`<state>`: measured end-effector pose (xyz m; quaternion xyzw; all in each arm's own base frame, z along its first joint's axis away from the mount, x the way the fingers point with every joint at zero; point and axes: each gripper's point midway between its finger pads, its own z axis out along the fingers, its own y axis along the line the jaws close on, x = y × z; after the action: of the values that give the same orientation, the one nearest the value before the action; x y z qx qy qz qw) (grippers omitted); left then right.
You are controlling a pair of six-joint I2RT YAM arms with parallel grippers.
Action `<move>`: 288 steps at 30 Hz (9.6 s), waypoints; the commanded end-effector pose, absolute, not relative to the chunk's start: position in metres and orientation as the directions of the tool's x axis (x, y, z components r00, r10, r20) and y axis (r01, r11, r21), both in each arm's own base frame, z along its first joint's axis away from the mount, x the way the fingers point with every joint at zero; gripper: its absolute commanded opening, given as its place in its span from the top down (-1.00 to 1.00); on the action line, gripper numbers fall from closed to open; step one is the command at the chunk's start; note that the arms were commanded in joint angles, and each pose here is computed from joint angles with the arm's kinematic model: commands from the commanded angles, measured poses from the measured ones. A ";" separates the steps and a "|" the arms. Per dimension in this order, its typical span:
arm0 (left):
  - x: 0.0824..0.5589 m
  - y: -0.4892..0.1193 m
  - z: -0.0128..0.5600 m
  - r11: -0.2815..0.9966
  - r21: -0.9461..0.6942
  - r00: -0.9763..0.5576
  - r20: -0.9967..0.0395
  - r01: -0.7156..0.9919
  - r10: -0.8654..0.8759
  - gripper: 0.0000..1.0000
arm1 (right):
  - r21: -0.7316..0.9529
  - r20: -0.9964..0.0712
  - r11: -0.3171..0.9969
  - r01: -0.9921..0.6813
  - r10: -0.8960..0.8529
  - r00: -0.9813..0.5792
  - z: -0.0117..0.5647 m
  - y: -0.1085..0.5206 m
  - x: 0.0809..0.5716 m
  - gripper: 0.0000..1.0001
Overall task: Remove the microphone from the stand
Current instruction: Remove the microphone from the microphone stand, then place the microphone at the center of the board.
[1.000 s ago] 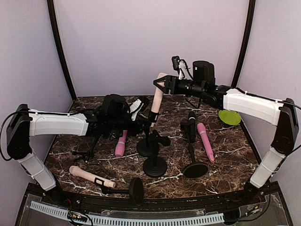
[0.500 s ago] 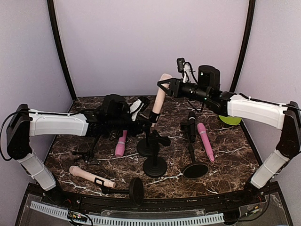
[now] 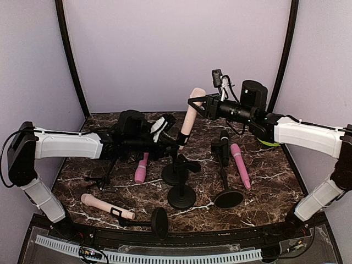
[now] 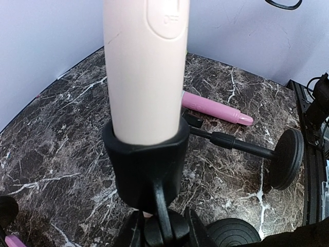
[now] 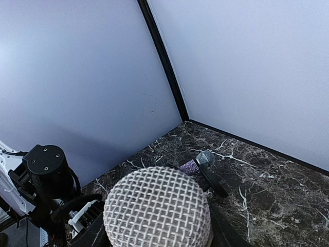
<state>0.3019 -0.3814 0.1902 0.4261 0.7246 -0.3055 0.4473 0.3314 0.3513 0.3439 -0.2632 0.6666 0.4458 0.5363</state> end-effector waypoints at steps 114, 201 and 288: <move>0.288 -0.360 0.137 0.418 -0.150 -0.331 -0.854 0.896 0.402 1.00 | 0.487 -0.873 0.618 -0.617 0.374 -0.315 0.404 0.260 0.374 0.72; 0.301 -0.366 0.180 0.441 -0.132 -0.300 -0.892 0.888 0.337 -0.01 | 0.176 -0.966 0.945 -0.276 0.110 -0.236 0.382 0.137 0.326 0.73; 0.313 -0.218 0.250 0.736 -0.158 -0.436 -0.877 0.658 0.201 -0.76 | 0.312 -0.472 0.949 0.049 0.200 -0.859 0.066 0.088 0.452 -0.37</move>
<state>0.3119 -0.2245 0.2512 0.2641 0.8084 -0.2629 0.4557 0.4440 0.0967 0.0337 0.0597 0.9628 0.1487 0.2176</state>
